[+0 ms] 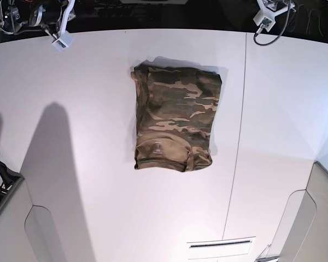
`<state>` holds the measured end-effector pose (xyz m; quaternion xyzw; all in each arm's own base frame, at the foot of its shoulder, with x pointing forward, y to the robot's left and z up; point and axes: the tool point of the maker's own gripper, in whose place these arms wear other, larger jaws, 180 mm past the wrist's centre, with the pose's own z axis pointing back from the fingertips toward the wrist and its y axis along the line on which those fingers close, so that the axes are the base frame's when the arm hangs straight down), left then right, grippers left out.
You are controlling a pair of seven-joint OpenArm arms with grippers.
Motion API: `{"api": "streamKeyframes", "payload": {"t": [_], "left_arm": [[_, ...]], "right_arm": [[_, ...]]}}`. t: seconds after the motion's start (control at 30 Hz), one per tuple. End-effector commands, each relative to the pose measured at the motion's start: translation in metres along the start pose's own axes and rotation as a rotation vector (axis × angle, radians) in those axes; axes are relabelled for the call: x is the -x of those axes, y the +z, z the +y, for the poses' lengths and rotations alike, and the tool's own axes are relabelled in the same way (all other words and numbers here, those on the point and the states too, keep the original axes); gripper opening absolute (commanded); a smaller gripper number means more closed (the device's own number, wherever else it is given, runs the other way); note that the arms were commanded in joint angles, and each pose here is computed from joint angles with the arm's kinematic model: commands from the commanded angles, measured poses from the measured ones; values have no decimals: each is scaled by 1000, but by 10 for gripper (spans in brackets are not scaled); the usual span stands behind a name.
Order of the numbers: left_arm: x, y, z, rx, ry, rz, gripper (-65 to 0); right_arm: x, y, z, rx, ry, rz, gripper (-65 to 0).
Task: Fold the T-shirt properly
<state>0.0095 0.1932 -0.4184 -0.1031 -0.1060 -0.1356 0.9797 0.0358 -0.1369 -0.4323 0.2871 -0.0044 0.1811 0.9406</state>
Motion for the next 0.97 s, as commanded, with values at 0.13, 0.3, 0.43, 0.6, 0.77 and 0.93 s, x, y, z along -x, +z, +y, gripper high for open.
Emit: {"api": "streamKeyframes", "payload": {"t": [0.13,0.3,0.43,0.6,0.77,0.93], "left_arm": [[71,-17,10,12,121,167,-607],[130,-40,4,87,168,278,-607],[158,-66,-12,146,152,383,-607],[164,-99,-33,202,150,452,-607],[162,-128,-36,175,136,509,-607],[149,-148,-48,200,138,516,-607]], "right_arm": [[41,-7,20,-46,-61,61,-650],[81,-13,28,-28,-67,178,-650],[97,-23,34,-21,-55,240,-650],[130,-47,24,57,-88,331,-650],[164,-69,4,114,-134,486,-650],[177,-91,-11,103,-248,549,-650]]}}
